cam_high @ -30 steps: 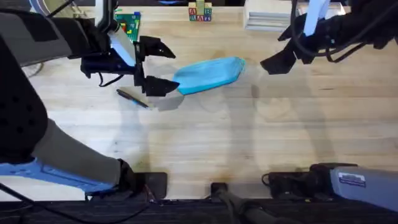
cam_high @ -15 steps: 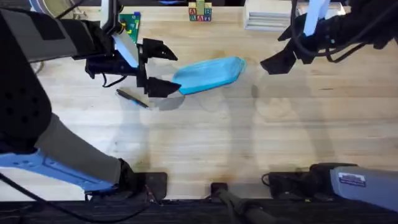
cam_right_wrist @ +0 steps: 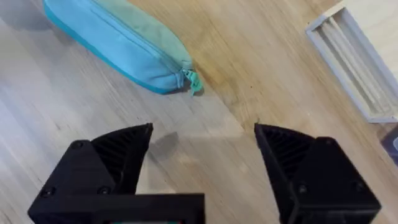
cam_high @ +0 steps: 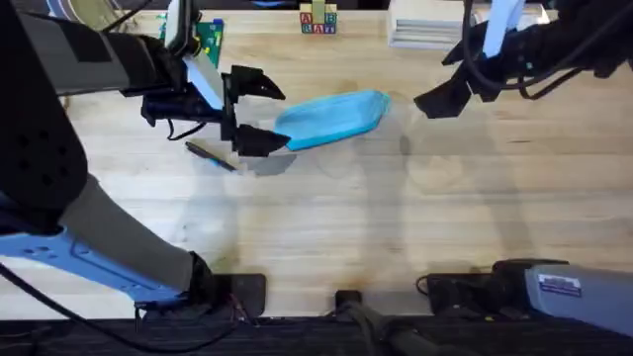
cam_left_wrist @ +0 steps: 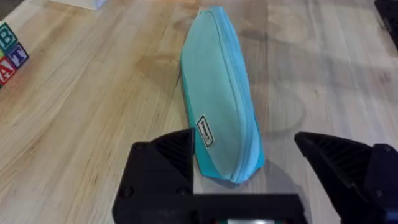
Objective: Unzip the bag, pick up the pens from the table one at a time and place them inside, then zip the bag closed.
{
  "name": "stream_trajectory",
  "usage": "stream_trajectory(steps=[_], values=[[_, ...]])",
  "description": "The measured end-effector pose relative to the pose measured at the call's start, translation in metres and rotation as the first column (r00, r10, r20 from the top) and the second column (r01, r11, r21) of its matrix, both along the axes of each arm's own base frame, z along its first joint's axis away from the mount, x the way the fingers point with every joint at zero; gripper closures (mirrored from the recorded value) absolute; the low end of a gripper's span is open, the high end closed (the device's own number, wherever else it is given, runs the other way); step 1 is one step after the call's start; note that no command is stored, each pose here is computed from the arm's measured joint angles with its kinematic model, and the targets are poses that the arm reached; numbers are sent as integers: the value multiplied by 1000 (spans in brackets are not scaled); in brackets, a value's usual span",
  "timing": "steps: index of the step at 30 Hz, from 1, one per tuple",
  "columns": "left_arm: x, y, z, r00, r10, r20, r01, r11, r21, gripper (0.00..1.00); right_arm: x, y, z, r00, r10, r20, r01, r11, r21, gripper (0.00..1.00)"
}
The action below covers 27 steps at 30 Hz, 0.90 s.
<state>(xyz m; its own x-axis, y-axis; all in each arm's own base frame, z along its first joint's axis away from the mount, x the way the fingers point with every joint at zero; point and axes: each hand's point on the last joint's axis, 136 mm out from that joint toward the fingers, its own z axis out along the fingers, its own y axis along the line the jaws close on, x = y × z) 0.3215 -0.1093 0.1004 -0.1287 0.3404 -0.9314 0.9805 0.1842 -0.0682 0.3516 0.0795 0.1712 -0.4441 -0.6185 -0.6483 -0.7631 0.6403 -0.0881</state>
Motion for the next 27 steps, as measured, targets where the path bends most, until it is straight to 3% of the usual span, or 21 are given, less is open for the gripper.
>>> stream_trajectory(steps=[7,10,11,13,15,27], values=[[0,0,1,1000,0,2,0,1000,-3,14,0,0,0,1000,0,0,0,1000,0,4],[0,0,1,1000,0,3,0,1000,-4,315,0,0,0,1000,0,0,0,1000,0,5],[0,0,1,1000,-1,5,1,1000,-4,757,0,0,0,1000,0,0,0,1000,0,4],[1,0,1,1000,-1,9,1,1000,-3,917,0,0,0,1000,0,0,0,1000,0,4],[1,0,1,1000,-1,9,1,1000,-3,954,0,0,0,1000,0,0,0,1000,0,4],[1,0,1,1000,-1,9,1,1000,-3,956,0,0,0,1000,0,0,0,1000,0,4]])
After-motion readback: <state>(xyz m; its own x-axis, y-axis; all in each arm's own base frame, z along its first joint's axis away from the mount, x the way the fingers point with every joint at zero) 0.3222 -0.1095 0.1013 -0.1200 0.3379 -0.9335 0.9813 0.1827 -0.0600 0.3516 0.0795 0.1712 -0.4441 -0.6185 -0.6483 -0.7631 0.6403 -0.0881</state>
